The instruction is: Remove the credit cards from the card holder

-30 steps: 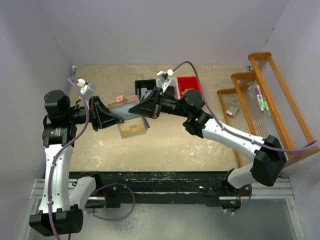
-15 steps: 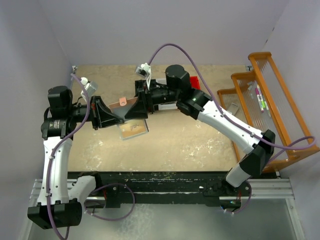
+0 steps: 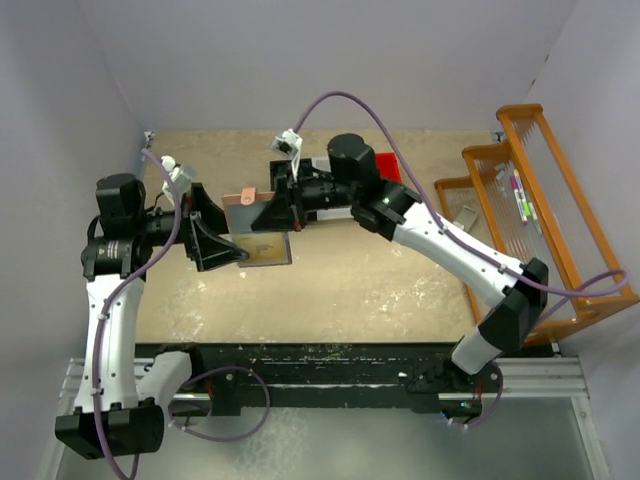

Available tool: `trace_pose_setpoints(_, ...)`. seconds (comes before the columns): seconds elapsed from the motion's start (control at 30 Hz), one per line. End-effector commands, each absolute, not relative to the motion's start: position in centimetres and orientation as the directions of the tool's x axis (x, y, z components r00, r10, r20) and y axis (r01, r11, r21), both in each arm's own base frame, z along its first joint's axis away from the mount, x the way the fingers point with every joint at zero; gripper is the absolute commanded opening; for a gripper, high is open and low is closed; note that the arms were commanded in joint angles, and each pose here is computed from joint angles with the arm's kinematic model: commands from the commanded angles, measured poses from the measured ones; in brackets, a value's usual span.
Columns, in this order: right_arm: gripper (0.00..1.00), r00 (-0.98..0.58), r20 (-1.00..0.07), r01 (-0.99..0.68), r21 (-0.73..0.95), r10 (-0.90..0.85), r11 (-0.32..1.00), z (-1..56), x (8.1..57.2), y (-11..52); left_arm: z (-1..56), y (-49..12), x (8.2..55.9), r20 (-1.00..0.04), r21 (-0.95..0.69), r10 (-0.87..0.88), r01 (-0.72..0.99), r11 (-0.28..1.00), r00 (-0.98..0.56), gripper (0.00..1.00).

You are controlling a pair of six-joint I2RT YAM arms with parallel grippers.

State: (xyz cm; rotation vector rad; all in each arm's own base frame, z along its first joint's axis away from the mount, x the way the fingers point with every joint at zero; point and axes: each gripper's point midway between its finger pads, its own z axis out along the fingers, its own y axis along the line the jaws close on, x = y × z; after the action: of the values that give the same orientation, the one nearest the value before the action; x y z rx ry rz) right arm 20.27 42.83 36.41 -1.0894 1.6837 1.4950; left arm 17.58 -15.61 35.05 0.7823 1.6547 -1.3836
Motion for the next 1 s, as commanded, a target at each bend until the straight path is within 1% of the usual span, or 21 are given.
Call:
trace_pose_setpoints(0.0,0.0,-0.378,-0.885,-0.919,0.394,0.271,0.006,47.7,20.2,40.1,36.3,-15.7,18.3,-0.881,-0.472,-0.101,0.847,0.243,-0.462,0.99)
trace_pose_setpoints(0.07,0.0,-0.401,-0.831,-0.899,0.438,0.384,0.01,48.5,20.5,39.1,36.6,-15.9,18.5,-0.86,-0.51,-0.15,0.826,0.238,-0.488,0.99)
trace_pose_setpoints(0.1,0.0,-0.399,-0.805,-0.892,0.452,0.44,0.018,48.9,20.9,38.6,37.1,-15.9,18.6,-0.868,-0.495,-0.173,0.836,0.237,-0.465,0.99)
trace_pose_setpoints(0.13,0.0,-0.398,-0.772,-0.885,0.465,0.496,0.012,49.6,21.1,38.1,36.9,-15.9,18.7,-0.849,-0.527,-0.199,0.817,0.233,-0.49,0.99)
trace_pose_setpoints(0.17,0.0,-0.406,-0.747,-0.881,0.473,0.527,-0.009,49.9,21.1,37.8,37.2,-16.0,18.6,-0.825,-0.562,-0.222,0.797,0.224,-0.519,0.99)
trace_pose_setpoints(0.3,0.0,-0.45,-0.627,-0.846,0.527,0.636,-0.078,50.3,21.4,37.0,38.2,-16.1,18.6,-0.79,-0.6,-0.292,0.777,0.19,-0.539,0.99)
trace_pose_setpoints(0.4,0.0,-0.455,-0.591,-0.831,0.55,0.666,-0.08,50.2,21.6,37.4,39.7,-16.2,18.4,-0.765,-0.622,-0.335,0.767,0.16,-0.55,0.99)
trace_pose_setpoints(0.5,0.0,-0.455,-0.563,-0.82,0.567,0.69,-0.078,49.9,21.6,37.8,40.9,-16.2,18.1,-0.769,-0.61,-0.353,0.776,0.158,-0.533,0.99)
trace_pose_setpoints(0.77,0.0,-0.459,-0.506,-0.79,0.608,0.73,-0.075,48.6,21.4,39.3,41.1,-16.2,17.6,-0.765,-0.614,-0.36,0.774,0.155,-0.534,0.99)
trace_pose_setpoints(0.8,0.0,-0.464,-0.496,-0.785,0.614,0.734,-0.082,48.4,21.3,39.3,41.1,-16.2,17.6,-0.765,-0.614,-0.36,0.774,0.155,-0.534,0.97)
trace_pose_setpoints(0.87,0.0,-0.457,-0.473,-0.779,0.622,0.753,-0.082,48.2,21.2,39.0,40.9,-16.2,17.7,-0.761,-0.619,-0.361,0.769,0.157,-0.539,0.9)
trace_pose_setpoints(0.97,0.0,-0.449,-0.46,-0.767,0.638,0.766,-0.066,47.3,21.2,38.8,40.6,-16.1,18.0,-0.749,-0.633,-0.373,0.757,0.162,-0.547,0.7)
